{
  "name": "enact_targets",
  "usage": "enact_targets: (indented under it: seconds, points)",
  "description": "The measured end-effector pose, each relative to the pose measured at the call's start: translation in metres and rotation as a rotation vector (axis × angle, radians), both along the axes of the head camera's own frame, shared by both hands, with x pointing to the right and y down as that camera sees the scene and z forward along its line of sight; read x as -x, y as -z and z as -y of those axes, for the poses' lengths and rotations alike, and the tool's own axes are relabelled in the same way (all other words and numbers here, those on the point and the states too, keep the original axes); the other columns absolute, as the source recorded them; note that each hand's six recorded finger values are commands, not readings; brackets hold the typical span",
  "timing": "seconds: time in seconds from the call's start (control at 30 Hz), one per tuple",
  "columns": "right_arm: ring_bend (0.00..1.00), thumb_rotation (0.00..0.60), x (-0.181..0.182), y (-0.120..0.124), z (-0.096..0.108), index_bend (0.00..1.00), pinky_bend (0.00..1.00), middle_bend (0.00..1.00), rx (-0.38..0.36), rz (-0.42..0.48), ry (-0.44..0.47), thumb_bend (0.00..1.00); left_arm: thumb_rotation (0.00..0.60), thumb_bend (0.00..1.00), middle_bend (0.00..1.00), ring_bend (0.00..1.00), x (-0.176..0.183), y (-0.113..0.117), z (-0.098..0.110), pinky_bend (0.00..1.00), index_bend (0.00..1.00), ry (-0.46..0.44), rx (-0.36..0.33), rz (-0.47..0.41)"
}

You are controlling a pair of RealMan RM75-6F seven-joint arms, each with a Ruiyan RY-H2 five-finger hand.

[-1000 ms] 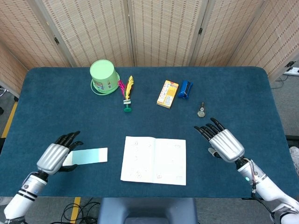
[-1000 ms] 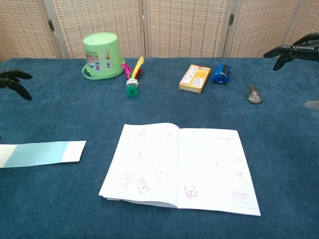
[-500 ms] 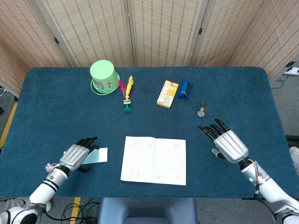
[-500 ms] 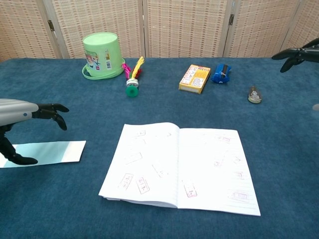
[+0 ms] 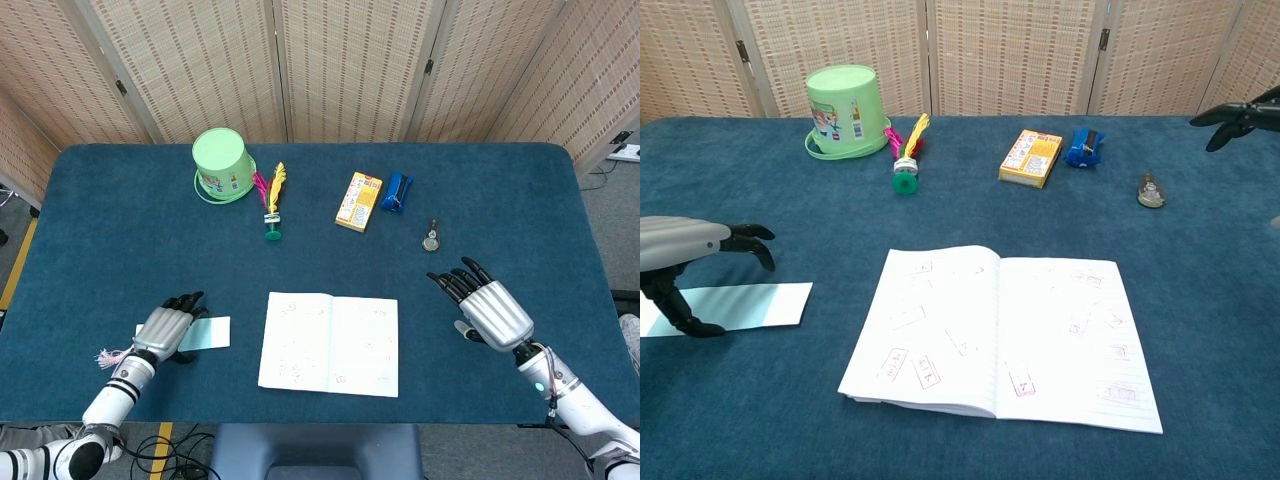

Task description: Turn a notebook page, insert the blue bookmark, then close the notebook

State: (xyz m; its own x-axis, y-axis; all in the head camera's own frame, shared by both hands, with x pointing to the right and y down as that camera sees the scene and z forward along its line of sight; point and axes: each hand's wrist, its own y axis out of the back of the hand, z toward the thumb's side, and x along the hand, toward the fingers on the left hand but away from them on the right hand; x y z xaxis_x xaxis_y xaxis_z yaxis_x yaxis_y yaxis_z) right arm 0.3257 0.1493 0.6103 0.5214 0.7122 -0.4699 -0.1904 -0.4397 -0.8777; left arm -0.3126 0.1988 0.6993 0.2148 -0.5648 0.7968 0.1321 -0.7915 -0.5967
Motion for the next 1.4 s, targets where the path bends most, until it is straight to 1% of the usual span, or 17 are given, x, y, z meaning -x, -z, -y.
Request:
enact_targets:
  seconds: [0.37, 0.57, 0.87, 1.07, 1.4]
  points:
    - [0.18, 0.6, -0.001, -0.002, 0.0, 0.0, 0.1, 0.2, 0.003, 0.01, -0.007, 0.2, 0.6, 0.23, 0.02, 0.08, 0.012, -0.004, -0.005, 0.16, 0.22, 0.038, 0.05, 0.054]
    - [0.18, 0.6, -0.002, -0.001, -0.001, 0.0, 0.09, 0.2, 0.001, 0.018, -0.007, 0.2, 0.6, 0.23, 0.02, 0.08, 0.015, -0.008, -0.005, 0.16, 0.22, 0.045, 0.047, 0.077]
    - [0.18, 0.6, -0.003, 0.0, -0.002, 0.0, 0.09, 0.2, -0.001, 0.02, -0.012, 0.2, 0.6, 0.23, 0.02, 0.08, 0.01, -0.008, -0.01, 0.16, 0.26, 0.034, 0.054, 0.062]
    - [0.18, 0.6, -0.005, 0.0, -0.002, 0.0, 0.09, 0.2, -0.001, 0.02, -0.018, 0.2, 0.6, 0.23, 0.02, 0.08, 0.006, -0.009, -0.012, 0.16, 0.28, 0.024, 0.047, 0.05]
    - [0.18, 0.6, -0.007, -0.001, -0.002, 0.0, 0.09, 0.2, 0.002, 0.02, -0.027, 0.2, 0.6, 0.23, 0.02, 0.08, 0.004, -0.015, -0.011, 0.16, 0.33, 0.046, 0.024, 0.034]
